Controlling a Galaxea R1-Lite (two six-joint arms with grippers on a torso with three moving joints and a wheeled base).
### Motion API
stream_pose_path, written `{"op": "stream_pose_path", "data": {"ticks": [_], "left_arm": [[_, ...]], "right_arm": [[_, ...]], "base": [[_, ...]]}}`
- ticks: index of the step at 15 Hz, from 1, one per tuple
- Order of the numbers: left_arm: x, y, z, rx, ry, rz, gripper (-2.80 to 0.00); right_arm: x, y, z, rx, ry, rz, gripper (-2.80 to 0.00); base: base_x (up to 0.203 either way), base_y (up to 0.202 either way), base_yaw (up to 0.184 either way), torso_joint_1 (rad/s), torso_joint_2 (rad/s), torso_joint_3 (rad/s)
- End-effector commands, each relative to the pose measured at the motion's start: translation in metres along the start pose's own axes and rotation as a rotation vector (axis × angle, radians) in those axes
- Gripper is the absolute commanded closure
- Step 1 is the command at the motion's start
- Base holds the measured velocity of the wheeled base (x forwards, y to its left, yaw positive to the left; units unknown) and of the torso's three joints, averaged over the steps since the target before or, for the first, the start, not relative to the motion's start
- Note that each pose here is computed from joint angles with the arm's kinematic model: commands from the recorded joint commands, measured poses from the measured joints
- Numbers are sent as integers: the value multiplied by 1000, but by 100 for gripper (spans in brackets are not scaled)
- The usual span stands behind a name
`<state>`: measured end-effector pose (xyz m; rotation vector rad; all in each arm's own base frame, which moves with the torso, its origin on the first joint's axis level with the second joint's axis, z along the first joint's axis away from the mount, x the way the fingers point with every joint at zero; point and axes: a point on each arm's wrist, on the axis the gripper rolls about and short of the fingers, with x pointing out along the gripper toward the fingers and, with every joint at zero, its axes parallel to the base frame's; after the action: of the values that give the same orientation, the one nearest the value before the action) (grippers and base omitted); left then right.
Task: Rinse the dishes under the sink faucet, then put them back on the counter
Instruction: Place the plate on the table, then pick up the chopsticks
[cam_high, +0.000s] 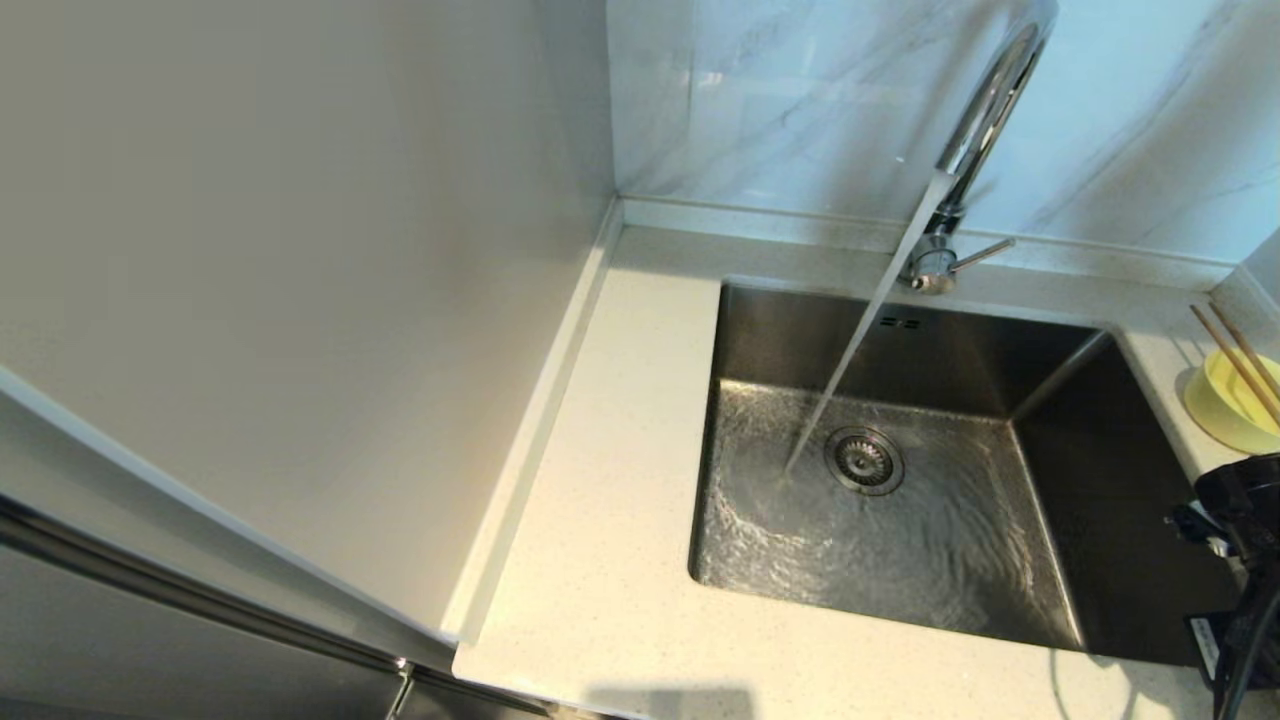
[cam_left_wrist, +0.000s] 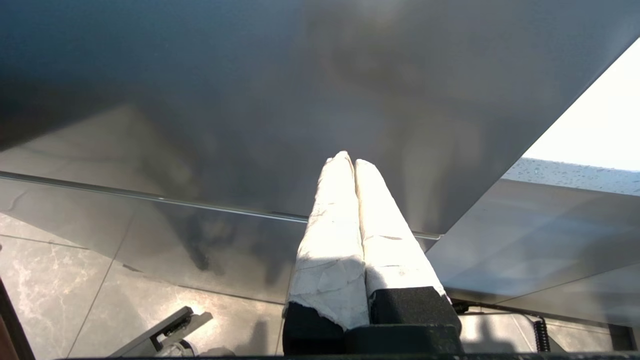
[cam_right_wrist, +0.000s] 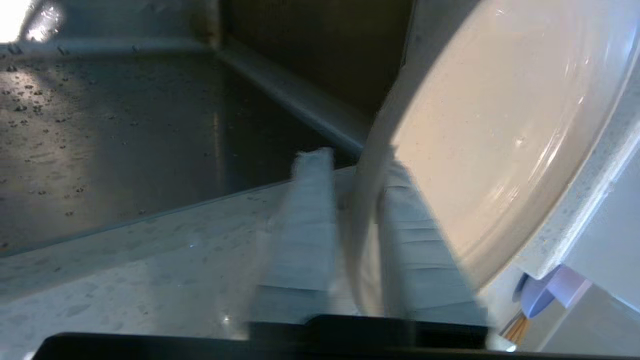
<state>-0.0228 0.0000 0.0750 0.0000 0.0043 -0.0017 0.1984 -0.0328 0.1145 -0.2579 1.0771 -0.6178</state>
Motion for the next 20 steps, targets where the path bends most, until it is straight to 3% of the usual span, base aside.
{"op": "stream_pose_path", "data": {"ticks": [1,6,9,13,16,20], "left_arm": [[0,0,0,0,0,0,0],[0,0,0,0,0,0,0],[0,0,0,0,0,0,0],[0,0,0,0,0,0,0],[0,0,0,0,0,0,0],[0,0,0,0,0,0,0]], "right_arm": [[-1,-1,1,5,-6,-5,-280],[-22,-15,-2,24,-93,2,-280],[-41,-25,-6,1,-178,65,-280],[-79,-47,0,30,-314,190,-280],[-122,-73,10,-47,-371,294,-280],[-154,-104,33,-219,-474,332,-280]], "base": [[0,0,0,0,0,0],[0,0,0,0,0,0],[0,0,0,0,0,0],[0,0,0,0,0,0],[0,0,0,0,0,0],[0,0,0,0,0,0]]}}
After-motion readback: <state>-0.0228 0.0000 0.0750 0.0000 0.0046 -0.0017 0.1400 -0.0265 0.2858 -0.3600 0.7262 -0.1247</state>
